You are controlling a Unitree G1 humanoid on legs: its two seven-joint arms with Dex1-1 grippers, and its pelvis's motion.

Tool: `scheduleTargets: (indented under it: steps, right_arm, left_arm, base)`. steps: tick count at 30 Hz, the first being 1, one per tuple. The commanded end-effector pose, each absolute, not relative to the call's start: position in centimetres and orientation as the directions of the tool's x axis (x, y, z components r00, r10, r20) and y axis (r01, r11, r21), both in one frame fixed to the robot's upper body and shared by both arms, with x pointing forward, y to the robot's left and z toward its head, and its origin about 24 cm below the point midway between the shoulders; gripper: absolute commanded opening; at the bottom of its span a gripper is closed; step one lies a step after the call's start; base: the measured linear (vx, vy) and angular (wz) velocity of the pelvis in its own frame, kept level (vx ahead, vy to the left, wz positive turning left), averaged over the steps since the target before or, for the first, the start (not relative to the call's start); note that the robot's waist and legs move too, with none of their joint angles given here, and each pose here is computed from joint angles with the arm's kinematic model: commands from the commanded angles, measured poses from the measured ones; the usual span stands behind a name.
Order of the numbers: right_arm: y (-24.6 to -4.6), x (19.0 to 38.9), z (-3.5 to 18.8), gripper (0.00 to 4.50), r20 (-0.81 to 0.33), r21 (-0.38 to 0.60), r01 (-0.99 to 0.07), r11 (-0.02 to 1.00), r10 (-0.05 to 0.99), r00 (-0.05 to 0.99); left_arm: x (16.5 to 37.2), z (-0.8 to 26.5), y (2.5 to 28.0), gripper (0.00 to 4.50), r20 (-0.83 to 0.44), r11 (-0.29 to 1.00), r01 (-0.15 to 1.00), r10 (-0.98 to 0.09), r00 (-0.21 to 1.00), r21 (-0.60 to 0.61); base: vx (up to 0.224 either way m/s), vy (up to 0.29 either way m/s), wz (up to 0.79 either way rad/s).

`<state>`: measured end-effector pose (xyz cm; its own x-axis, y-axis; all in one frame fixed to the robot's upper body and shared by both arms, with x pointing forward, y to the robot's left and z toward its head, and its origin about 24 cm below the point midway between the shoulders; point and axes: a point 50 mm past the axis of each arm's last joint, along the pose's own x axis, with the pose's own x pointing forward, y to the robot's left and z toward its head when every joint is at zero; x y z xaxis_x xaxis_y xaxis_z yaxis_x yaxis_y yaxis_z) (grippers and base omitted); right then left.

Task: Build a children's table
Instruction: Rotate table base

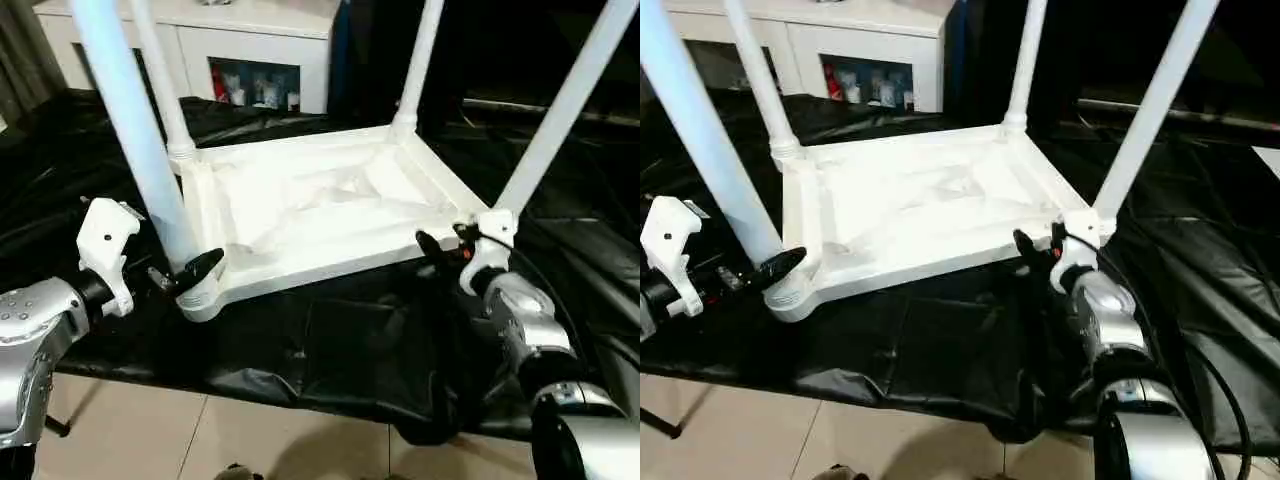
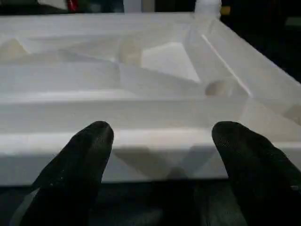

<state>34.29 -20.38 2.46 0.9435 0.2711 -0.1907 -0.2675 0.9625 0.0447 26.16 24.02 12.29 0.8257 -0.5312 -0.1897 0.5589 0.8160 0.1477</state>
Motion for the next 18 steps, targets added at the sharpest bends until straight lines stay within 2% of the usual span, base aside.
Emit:
scheduleTargets:
  steps: [1,4,5,6,7,8,11,13,16,18]
  right_arm:
    - [-19.9,34.3,2.1,3.79,-0.246,0.013,-0.285,0.959,0.279,0.928]
    - [-19.6,34.1,1.3,3.79,-0.311,-0.030,-0.288,0.957,0.265,0.913]
    - [-19.4,34.2,1.2,3.79,-0.324,-0.037,-0.280,0.959,0.254,0.911]
    - [-19.3,34.3,1.2,3.79,-0.325,-0.037,-0.277,0.960,0.251,0.912]
    - [-19.2,34.5,1.3,3.79,-0.331,-0.039,-0.265,0.963,0.238,0.913]
    - [-19.1,34.8,1.4,3.79,-0.341,-0.053,-0.245,0.968,0.213,0.916]
    - [-18.9,35.1,1.6,3.79,-0.344,-0.071,-0.233,0.970,0.195,0.919]
    - [-18.8,35.5,2.3,3.79,-0.312,-0.080,-0.219,0.973,0.184,0.932]
    - [-18.1,36.0,3.5,3.79,-0.239,-0.013,-0.267,0.964,0.256,0.937]
    - [-17.9,35.9,3.5,3.79,-0.238,-0.007,-0.280,0.960,0.270,0.933]
  left_arm:
    - [26.8,12.8,22.5,4.49,-0.124,0.786,0.612,-0.602,0.789,0.082]
    - [27.2,13.4,20.8,4.49,-0.059,0.748,0.664,-0.662,0.748,0.021]
    - [27.5,13.8,19.3,4.49,-0.009,0.712,0.701,-0.701,0.713,-0.034]
    - [27.5,13.9,19.0,4.49,-0.002,0.700,0.713,-0.714,0.700,-0.041]
    - [27.4,14.2,17.6,4.49,0.025,0.647,0.760,-0.760,0.649,-0.068]
    - [27.1,14.5,16.0,4.49,0.046,0.579,0.812,-0.811,0.583,-0.082]
    - [26.9,14.7,14.7,4.49,0.052,0.522,0.849,-0.848,0.527,-0.086]
    - [26.8,14.9,13.5,4.49,0.060,0.475,0.876,-0.875,0.480,-0.079]
    - [26.6,15.3,11.4,4.49,0.080,0.388,0.918,-0.916,0.394,-0.082]
    - [26.6,15.4,10.9,4.49,0.085,0.372,0.925,-0.922,0.378,-0.081]
  base:
    - [0.000,0.000,0.00]
    - [0.000,0.000,0.00]
    - [0.000,0.000,0.00]
    - [0.000,0.000,0.00]
    - [0.000,0.000,0.00]
    - [0.000,0.000,0.00]
    - [0.000,0.000,0.00]
    - [0.000,0.000,0.00]
    - [0.000,0.000,0.00]
    - [0.000,0.000,0.00]
